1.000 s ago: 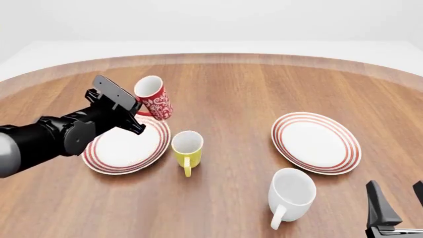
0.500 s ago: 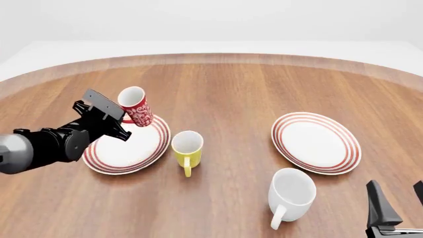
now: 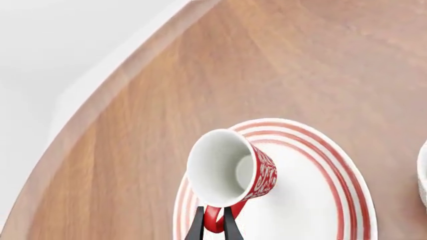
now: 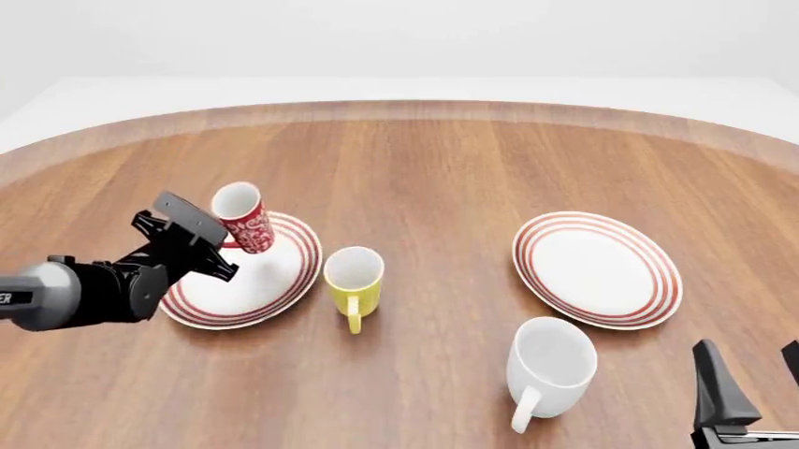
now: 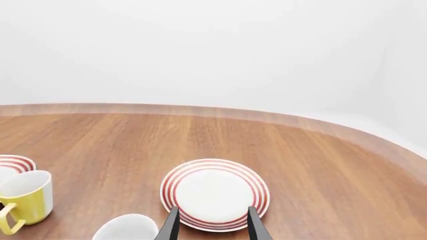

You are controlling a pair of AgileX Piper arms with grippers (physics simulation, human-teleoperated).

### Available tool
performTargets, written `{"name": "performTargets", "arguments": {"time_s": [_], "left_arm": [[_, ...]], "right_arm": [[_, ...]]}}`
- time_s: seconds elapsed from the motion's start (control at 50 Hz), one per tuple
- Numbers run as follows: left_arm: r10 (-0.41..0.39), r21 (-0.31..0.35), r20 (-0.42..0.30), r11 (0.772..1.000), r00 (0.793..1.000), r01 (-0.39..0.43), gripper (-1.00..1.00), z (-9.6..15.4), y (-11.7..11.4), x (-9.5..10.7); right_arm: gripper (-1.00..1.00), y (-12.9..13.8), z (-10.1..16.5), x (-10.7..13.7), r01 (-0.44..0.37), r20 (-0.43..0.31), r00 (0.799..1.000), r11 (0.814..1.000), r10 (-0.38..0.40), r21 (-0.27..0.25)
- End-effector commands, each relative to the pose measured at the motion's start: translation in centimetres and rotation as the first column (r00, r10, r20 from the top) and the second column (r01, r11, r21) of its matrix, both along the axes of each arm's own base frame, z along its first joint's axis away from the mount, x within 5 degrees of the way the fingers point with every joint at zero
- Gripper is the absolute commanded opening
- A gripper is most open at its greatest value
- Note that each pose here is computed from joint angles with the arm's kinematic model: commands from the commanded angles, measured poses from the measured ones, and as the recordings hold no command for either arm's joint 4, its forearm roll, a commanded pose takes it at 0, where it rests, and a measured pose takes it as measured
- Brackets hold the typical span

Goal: Put the red mug on the left plate.

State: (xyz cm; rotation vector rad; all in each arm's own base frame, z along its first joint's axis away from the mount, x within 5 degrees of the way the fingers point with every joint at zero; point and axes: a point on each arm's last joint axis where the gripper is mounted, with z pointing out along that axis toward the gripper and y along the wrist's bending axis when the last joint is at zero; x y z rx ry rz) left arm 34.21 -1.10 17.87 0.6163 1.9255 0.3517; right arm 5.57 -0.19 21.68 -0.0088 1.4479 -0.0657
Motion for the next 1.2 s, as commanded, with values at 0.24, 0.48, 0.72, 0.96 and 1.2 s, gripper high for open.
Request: {"name": "performTargets", "arguments": {"time_s": [0.24,0.48,0.72,0.96,1.2], "left_arm": [[0.050,0.026,-0.022,0.998,0.999,-0.049,-1.00,-2.0,2.0,-0.1],[0.060,0.031,-0.028,0.998,0.998,-0.059,-1.00,-2.3,2.5,-0.5],[0.055,0.032,-0.033,0.998,0.998,-0.054,-1.00,-2.4,2.3,-0.3],[0.057,0.019,-0.043,0.998,0.997,-0.056,1.00,-2.4,2.2,-0.1],[0.056,-0.010,-0.044,0.998,0.997,-0.056,1.00,-1.9,1.6,-0.2]], "right_arm": [[1.00,0.0,0.0,0.0,0.001,0.000,1.000,1.000,-0.001,0.000],[1.00,0.0,0.0,0.0,0.001,-0.001,1.000,1.000,-0.001,0.000],[1.00,0.0,0.0,0.0,0.002,0.000,1.000,1.000,-0.002,-0.001],[1.00,0.0,0.0,0.0,0.002,-0.002,1.000,1.000,-0.002,0.000],[1.00,0.0,0.0,0.0,0.001,-0.004,1.000,1.000,-0.001,0.002]]}}
